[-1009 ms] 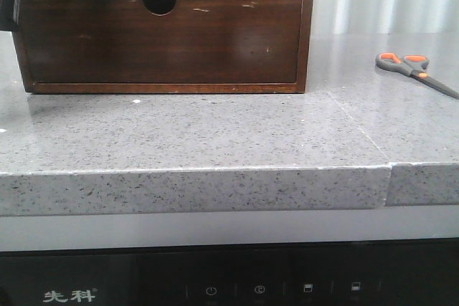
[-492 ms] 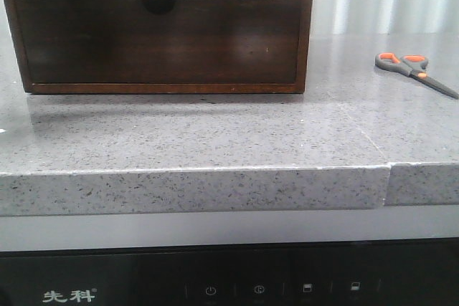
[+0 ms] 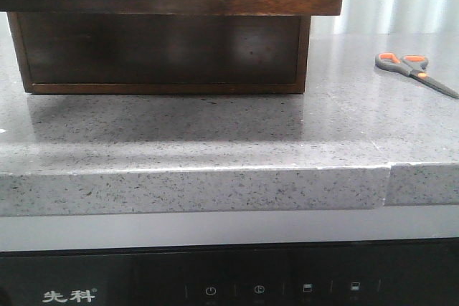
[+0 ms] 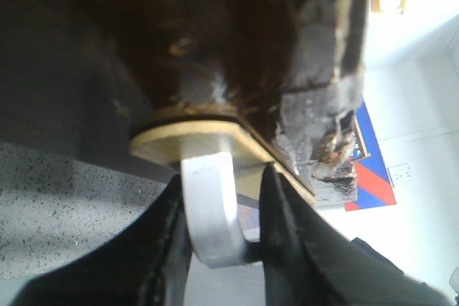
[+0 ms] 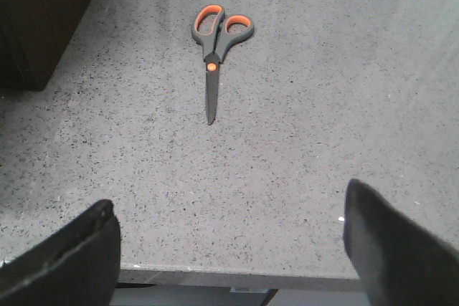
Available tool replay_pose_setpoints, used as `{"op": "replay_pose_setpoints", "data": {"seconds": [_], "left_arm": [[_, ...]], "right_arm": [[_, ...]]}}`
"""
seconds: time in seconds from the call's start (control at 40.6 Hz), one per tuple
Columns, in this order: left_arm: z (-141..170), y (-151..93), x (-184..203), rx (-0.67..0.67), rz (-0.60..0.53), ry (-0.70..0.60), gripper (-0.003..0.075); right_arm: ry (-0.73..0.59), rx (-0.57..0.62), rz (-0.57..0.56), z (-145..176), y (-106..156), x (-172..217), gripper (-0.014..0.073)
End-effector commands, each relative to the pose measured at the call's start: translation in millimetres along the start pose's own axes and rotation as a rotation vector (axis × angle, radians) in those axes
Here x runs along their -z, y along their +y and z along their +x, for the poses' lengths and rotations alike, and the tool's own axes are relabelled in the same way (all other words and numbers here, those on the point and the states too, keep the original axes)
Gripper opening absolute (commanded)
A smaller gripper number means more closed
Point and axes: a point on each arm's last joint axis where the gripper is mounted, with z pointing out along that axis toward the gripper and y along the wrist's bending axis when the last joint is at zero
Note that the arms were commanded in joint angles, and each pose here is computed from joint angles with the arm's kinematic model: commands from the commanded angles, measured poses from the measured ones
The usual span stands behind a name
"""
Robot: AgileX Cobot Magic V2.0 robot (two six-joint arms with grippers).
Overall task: Put scissors in drawer with both arms
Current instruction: 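Close the left gripper around the white drawer handle, then pull the drawer open toward the robot with the left gripper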
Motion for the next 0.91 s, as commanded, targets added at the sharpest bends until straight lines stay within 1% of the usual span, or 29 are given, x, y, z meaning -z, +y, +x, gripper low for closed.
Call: {"op": "replay_pose_setpoints", "data": {"seconds": [0.0, 0.148, 0.222, 0.295, 0.369, 0.443, 0.517, 0.542, 0.591, 0.886], "left_arm": [[-0.3, -26.7, 4.7, -0.107, 0.152, 0.005, 0.0083], [-0.4, -26.5, 4.7, -0.107, 0.15, 0.004, 0.009], [-0.2, -26.4, 4.7, -0.109, 0.148, 0.006, 0.0126], [-0.2, -26.4, 4.7, -0.109, 0.148, 0.006, 0.0213], [-0.2, -26.4, 4.7, -0.109, 0.148, 0.006, 0.0324], [0.0, -26.6, 4.7, -0.109, 0.151, 0.008, 0.0454], [0.8, -26.4, 4.7, -0.11, 0.149, 0.017, 0.0542], [1.0, -26.2, 4.7, -0.107, 0.148, 0.019, 0.0557], [1.9, -25.3, 4.6, -0.107, 0.138, 0.03, 0.0574], [10.3, -18.4, 5.8, -0.087, 0.071, 0.101, 0.0573]], "right_arm": [[-0.084, 0.014, 0.014, -14.4, -1.7, 3.4, 0.0647], [-0.084, 0.014, 0.014, -14.4, -1.7, 3.4, 0.0647], [-0.084, 0.014, 0.014, -14.4, -1.7, 3.4, 0.0647], [-0.084, 0.014, 0.014, -14.4, -1.7, 3.4, 0.0647], [-0.084, 0.014, 0.014, -14.4, -1.7, 3.4, 0.0647], [-0.084, 0.014, 0.014, -14.4, -1.7, 3.4, 0.0647], [-0.084, 0.014, 0.014, -14.4, -1.7, 3.4, 0.0647], [-0.084, 0.014, 0.014, -14.4, -1.7, 3.4, 0.0647], [-0.084, 0.014, 0.014, -14.4, -1.7, 3.4, 0.0647], [-0.084, 0.014, 0.014, -14.4, -1.7, 3.4, 0.0647]]}}
